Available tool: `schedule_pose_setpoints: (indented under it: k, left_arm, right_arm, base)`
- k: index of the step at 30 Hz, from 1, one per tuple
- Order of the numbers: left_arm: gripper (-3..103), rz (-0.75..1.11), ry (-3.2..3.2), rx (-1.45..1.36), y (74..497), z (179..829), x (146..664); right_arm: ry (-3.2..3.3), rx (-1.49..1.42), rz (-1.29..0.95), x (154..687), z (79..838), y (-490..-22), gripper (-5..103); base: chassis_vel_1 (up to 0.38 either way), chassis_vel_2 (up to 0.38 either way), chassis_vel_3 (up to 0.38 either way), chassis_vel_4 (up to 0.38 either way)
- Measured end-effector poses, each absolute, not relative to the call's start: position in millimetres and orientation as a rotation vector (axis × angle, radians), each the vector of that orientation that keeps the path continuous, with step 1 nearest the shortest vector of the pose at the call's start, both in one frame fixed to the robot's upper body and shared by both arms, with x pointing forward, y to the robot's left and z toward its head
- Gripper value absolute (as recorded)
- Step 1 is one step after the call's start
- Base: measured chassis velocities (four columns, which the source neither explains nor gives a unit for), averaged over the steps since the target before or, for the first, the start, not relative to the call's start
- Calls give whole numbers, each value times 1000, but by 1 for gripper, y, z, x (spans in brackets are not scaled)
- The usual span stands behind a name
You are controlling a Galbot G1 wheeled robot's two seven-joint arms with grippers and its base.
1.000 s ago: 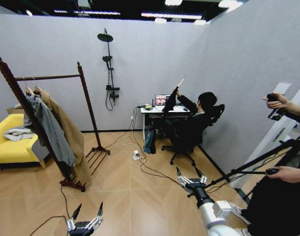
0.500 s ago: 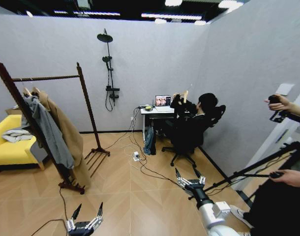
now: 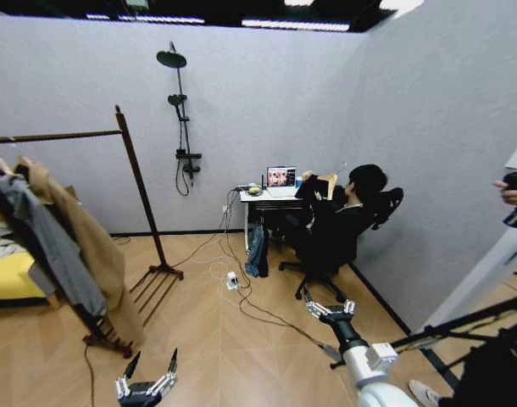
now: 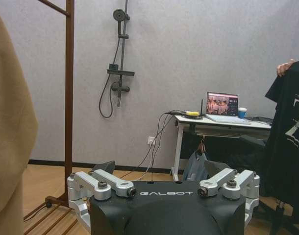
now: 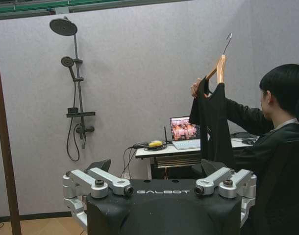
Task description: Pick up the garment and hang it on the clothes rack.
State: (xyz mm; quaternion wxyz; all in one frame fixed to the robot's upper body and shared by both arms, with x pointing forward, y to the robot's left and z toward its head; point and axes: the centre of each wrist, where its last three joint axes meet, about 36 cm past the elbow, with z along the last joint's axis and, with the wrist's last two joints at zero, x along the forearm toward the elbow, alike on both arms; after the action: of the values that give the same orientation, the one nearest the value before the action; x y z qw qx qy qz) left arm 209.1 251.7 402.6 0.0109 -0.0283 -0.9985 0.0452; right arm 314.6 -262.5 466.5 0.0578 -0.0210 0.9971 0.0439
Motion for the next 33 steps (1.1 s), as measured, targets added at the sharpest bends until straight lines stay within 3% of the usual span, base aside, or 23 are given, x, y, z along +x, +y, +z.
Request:
schedule_pose_setpoints:
  k: [23,33]
  left_arm:
    - [100,141,-3115,-88,252,403,209]
    - [100,141,-3115,-87,252,403,209]
  right_arm:
    - [2954,-3,141,328,485,-268,100]
    - [2874,125,43,280,564,-256,100]
  base:
    - [-302,198,306,-206]
    - [-145,115,111,-103]
